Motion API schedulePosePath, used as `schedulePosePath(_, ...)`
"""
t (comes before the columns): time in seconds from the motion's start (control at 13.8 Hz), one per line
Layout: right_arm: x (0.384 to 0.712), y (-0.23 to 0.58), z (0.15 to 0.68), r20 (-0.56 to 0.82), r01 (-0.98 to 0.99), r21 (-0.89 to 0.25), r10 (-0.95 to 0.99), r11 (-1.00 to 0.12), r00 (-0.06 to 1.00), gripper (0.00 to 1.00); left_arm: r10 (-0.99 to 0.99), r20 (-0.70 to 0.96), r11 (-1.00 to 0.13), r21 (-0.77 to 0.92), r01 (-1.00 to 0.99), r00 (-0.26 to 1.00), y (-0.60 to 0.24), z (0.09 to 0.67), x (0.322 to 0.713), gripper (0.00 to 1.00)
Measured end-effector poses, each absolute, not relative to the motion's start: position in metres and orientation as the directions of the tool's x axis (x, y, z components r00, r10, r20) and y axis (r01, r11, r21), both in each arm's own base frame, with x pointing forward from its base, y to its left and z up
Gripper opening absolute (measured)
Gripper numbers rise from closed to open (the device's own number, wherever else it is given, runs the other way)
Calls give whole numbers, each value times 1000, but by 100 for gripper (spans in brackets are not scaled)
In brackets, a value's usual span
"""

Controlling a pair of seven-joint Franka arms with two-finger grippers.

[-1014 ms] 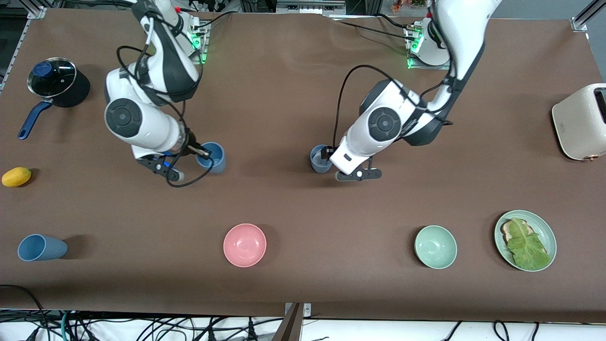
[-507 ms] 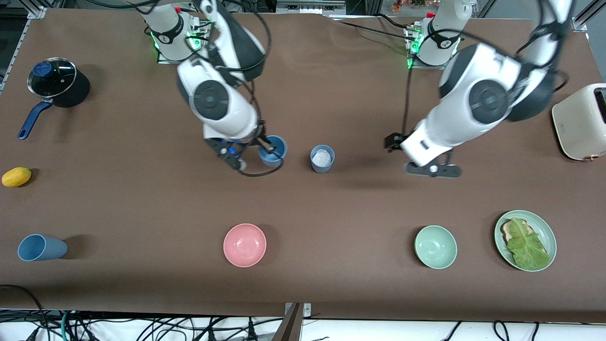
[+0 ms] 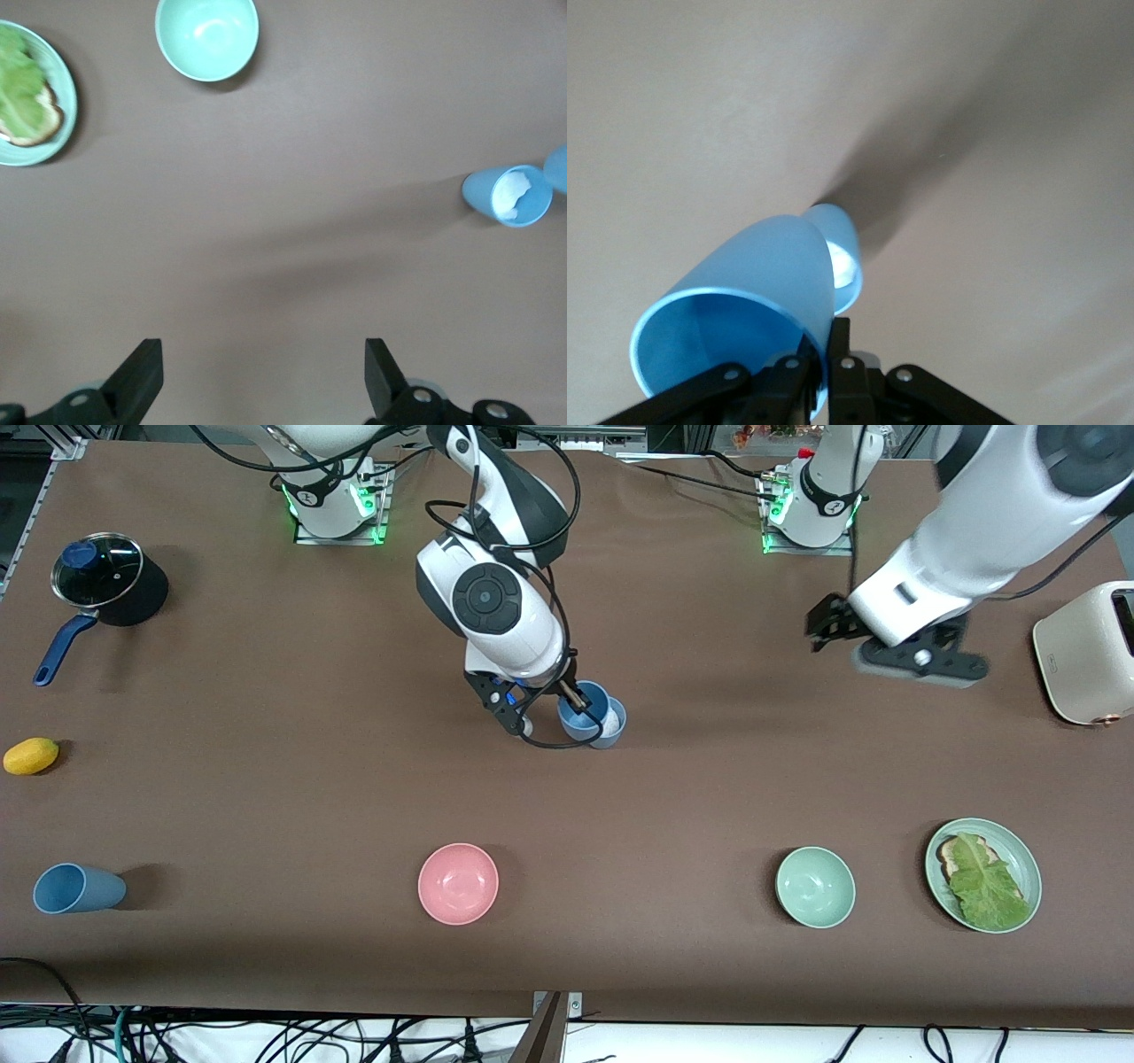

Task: Stack blue cups with both arms
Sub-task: 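Stack the right gripper's cup onto the tissue cup while the left gripper withdraws, then press the stacked cups down and open the right gripper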

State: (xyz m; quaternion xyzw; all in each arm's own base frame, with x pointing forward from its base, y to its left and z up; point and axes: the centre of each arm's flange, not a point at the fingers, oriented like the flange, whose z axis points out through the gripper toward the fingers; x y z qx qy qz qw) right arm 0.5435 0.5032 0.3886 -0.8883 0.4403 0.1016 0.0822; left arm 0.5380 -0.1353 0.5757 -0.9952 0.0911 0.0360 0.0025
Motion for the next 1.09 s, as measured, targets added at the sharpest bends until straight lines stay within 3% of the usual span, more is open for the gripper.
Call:
schedulePosePath(0.29,539,515,374,-268,-806,-58,-769,-589,581,6,-168,-62,-985,53,-164,984,-78,583,534,100)
schedulePosePath(1.09,529,531,357,-286,-814,-45,-773,-579,566,6,-157,-74,-987,55,-153,985,-72,576,539,100)
